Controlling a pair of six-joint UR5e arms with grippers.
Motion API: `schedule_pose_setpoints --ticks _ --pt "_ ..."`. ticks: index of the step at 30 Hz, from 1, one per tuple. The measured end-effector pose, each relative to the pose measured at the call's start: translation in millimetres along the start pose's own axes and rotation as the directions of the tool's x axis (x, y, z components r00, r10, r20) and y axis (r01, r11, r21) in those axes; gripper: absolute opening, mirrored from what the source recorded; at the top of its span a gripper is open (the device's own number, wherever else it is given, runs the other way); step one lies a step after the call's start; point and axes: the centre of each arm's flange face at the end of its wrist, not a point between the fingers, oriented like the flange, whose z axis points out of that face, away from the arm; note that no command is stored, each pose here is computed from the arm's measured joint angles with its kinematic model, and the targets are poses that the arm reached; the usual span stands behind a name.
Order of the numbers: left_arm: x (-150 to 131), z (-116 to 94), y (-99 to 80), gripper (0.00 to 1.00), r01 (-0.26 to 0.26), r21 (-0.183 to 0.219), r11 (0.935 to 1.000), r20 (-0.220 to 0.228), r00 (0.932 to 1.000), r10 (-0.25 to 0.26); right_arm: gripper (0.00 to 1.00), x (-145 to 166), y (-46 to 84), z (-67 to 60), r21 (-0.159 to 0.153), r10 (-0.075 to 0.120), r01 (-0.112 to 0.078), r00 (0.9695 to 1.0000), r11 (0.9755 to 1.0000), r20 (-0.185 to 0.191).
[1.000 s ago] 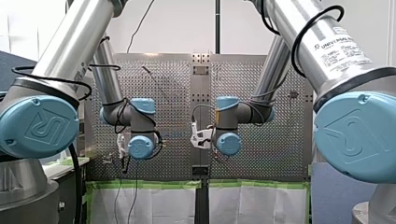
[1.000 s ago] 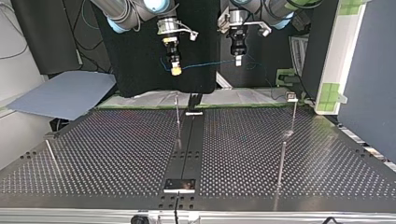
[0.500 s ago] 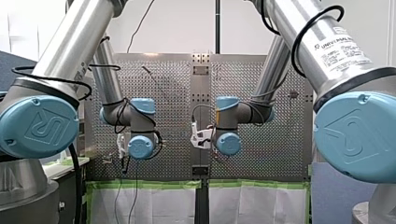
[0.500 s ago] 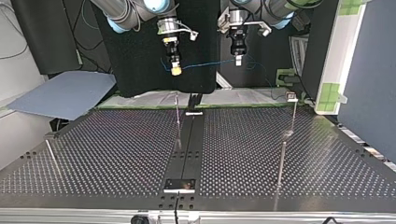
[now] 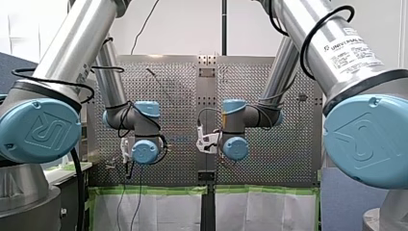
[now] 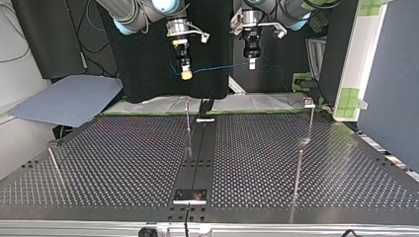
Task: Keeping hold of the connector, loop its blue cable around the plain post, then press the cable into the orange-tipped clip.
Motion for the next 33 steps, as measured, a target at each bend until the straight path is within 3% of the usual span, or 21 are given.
schedule_pose_setpoints --ticks 10,15,18,22,26,28,33 --pt "2 0 0.4 0.00 -0.007 -0.005 1.0000 -0.002 1.0000 0.007 0.00 -1 1.1 1.0 -0.004 0.002 -0.002 1.0000 1.0000 0.002" --pt "13 -2 4.3 0.00 -0.055 -0.025 0.9982 -0.026 0.9982 0.054 0.00 -13 4.3 7.6 -0.024 0.007 -0.006 0.9992 0.9997 0.039" --pt "24 -5 6.7 0.00 -0.099 -0.027 0.9948 -0.049 0.9940 0.097 0.00 -30 4.4 4.7 -0.023 -0.004 0.006 0.9960 0.9997 0.090" --pt "38 -9 10.1 0.00 -0.144 -0.024 0.9893 -0.083 0.9864 0.142 0.00 -54 4.4 -3.8 -0.015 -0.024 0.027 0.9856 0.9995 0.167" --pt "53 -13 13.8 0.00 -0.171 -0.020 0.9851 -0.116 0.9790 0.168 0.00 -63 5.0 -9.1 -0.010 -0.035 0.038 0.9770 0.9992 0.210" --pt "61 -16 16.1 0.00 -0.184 -0.018 0.9827 -0.135 0.9744 0.180 0.00 -64 5.2 -10.2 -0.009 -0.038 0.041 0.9749 0.9991 0.219" --pt "71 -19 18.9 0.00 -0.200 -0.015 0.9797 -0.157 0.9681 0.195 0.00 -65 5.3 -10.8 -0.008 -0.039 0.042 0.9737 0.9991 0.224"
